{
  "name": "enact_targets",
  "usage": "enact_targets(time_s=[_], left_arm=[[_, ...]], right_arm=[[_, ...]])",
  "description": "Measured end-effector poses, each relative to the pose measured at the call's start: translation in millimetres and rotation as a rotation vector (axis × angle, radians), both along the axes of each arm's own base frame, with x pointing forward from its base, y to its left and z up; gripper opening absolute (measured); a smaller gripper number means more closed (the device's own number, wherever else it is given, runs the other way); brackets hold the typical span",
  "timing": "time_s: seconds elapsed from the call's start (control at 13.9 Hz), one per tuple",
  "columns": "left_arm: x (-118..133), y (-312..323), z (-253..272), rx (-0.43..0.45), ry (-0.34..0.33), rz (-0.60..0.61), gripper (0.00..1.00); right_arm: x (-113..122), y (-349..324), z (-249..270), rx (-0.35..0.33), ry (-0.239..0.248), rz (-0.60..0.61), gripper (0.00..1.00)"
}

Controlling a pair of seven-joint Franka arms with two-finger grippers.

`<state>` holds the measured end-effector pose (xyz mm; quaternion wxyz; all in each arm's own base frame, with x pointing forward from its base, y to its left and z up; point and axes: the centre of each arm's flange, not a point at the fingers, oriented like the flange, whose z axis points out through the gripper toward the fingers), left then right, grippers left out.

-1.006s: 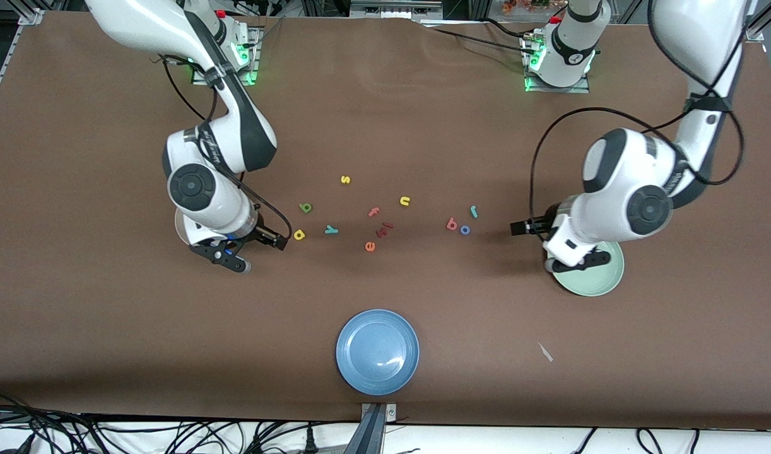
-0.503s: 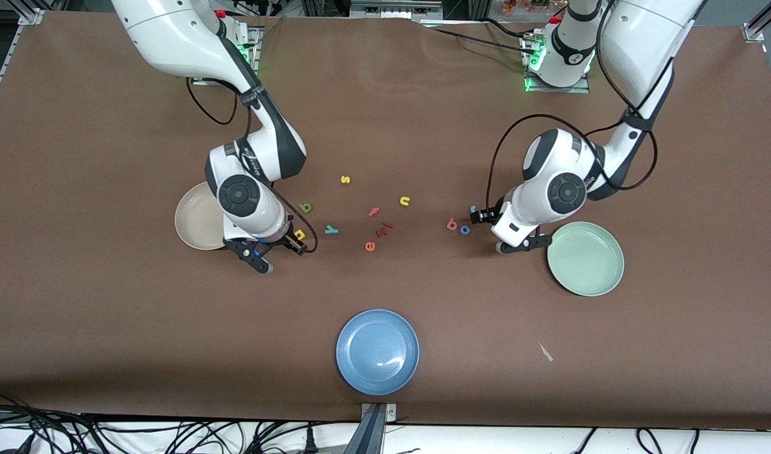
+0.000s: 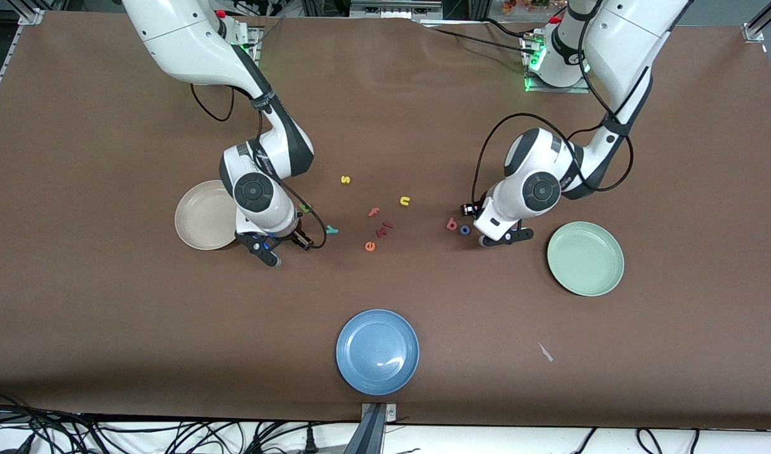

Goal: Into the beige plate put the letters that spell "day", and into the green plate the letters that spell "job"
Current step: 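Grasp teal j and yellow letter with the left and right grippers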

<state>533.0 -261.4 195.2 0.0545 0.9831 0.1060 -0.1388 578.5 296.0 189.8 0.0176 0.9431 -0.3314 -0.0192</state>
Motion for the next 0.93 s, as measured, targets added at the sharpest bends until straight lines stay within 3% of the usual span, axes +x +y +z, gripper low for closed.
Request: enact_targets(time_s=[0.43,0.72,0.79,0.86,0.93], left_arm=[[0,-1,-20,-0.009,-0.011,0.014,0.57],[0,0,-23,0.028,-0.023,0.011,0.48],[0,0,-24,0.034,-0.022,0.013,0.41],[-1,-1,-25,0.035,-0.020,0.015,0.28],[-1,0,-26,0.037,-0.019,0.018,0.17]], right_arm=[[-4,-1,-6,-0.003,0.006,-0.001,0.58],[-8,-2,-12,-0.007,0.013,-0.002,0.53],[-7,-1,-12,-0.006,0.009,-0.002,0.50],[-7,-1,-12,-0.005,0.007,-0.001,0.48],[-7,0,-11,-0.002,0.001,0.000,0.39]])
